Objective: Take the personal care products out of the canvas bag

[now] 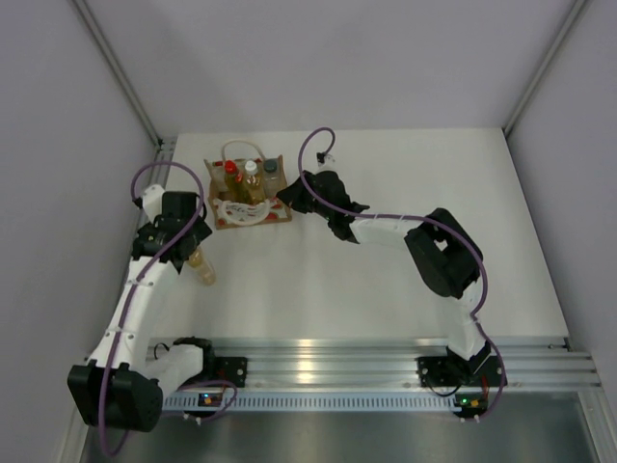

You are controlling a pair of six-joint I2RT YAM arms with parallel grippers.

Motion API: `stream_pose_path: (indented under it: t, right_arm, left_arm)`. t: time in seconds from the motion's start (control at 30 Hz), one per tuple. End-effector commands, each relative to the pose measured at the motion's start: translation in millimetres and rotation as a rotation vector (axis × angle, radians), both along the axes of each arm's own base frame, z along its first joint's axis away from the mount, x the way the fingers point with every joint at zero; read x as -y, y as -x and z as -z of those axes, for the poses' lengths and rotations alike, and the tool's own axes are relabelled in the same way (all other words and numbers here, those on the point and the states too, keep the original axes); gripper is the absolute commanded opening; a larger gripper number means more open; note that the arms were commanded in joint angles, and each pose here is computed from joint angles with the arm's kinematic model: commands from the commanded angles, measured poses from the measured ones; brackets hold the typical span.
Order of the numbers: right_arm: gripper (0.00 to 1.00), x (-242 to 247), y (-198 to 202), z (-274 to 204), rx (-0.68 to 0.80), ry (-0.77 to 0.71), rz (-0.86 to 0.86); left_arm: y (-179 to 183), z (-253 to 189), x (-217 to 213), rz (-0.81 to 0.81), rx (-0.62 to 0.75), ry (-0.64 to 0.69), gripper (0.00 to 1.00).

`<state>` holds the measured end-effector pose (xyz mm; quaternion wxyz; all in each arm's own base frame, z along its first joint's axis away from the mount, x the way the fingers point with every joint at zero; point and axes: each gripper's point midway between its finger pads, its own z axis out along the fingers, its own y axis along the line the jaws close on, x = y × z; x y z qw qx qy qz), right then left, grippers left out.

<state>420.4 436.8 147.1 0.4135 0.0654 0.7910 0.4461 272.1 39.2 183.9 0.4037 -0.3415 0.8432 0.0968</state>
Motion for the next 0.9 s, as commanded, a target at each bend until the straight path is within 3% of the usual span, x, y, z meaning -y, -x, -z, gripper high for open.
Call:
stream_pose_path:
  t: [0.0,0.07,0.23,0.27,0.43,0.87]
  right_arm:
    - [0.00,22,12,50,-0.107,0.150,-0.003]
    - [0.00,23,12,51,-0.109,0.153,0.002]
    - [0.00,22,12,50,-0.108,0.152,0.000]
    - [0.00,22,12,50,-0.108,0.152,0.000]
    - [0.00,22,11,50,-0.111,0.144,0.006]
    - [0.00,22,13,44,-0.105,0.129,-0.002]
  left_arm:
    - [-13,-25,1,0.005,0.106,0.002,0.80]
    - [-17,-36,6,0.034,0.128,0.015,0.86]
    - [-27,-70,24,0.145,0.193,0.044,0.92]
    - [-31,-75,28,0.174,0.197,0.050,0.98]
    - [-63,-124,71,0.438,0.250,0.107,0.98]
    - [-165,-127,88,0.601,0.161,-0.013,0.97]
